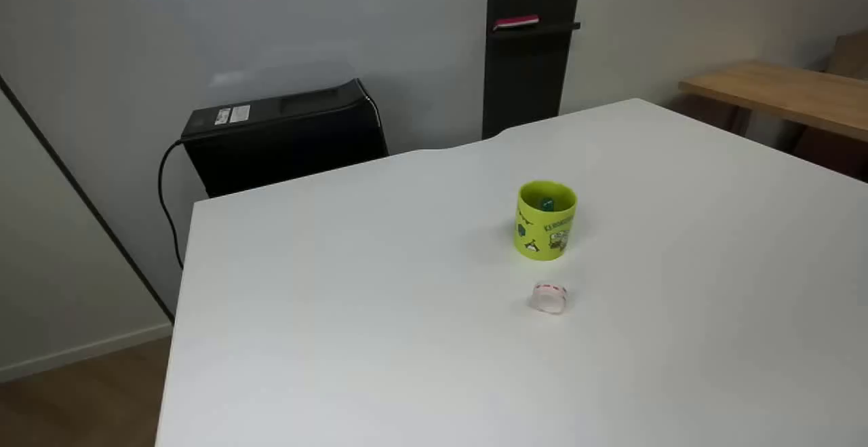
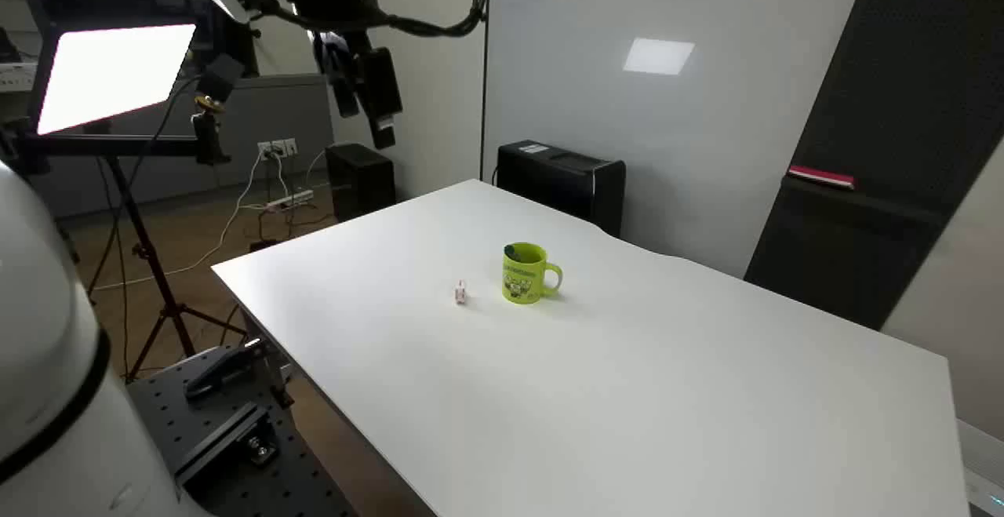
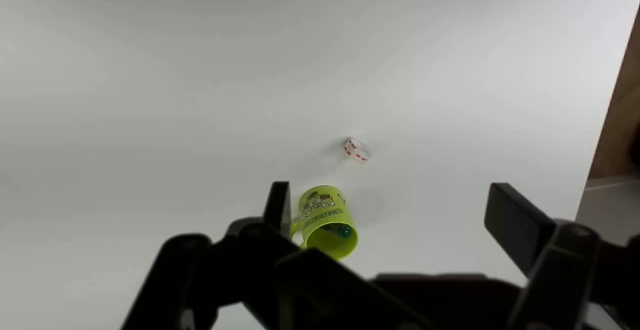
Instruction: Remove the marker from the mug and put it on the table
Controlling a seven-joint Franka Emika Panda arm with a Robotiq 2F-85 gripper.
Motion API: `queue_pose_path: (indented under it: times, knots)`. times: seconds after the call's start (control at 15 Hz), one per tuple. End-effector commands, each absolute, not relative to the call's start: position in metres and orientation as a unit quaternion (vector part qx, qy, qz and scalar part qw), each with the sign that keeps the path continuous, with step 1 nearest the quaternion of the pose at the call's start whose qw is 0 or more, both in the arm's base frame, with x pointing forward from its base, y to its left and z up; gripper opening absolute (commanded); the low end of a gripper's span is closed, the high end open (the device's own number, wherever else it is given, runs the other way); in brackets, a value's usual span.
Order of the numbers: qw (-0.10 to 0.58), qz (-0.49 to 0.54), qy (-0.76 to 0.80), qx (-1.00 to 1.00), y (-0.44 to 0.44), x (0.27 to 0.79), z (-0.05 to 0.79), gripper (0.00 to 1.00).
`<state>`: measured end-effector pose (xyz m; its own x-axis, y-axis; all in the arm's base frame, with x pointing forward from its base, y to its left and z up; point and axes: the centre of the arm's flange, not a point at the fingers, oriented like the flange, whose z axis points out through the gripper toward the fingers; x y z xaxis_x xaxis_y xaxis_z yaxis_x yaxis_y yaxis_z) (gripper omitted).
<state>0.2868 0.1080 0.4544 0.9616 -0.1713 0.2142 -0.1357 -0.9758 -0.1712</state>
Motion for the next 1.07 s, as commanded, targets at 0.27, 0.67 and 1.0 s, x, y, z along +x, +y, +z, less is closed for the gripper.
queue_pose_path:
  times: [0.27,0.67,1.0]
  knots:
    - [0.074,-0.103,0.079,-0.989,0.107,0.287,0.447,1.00]
    - [0.074,-0.102,0.079,-0.989,0.107,0.287,0.446,1.00]
    - [0.092,-0.082,0.049,-0.991,0.094,0.303,0.443,1.00]
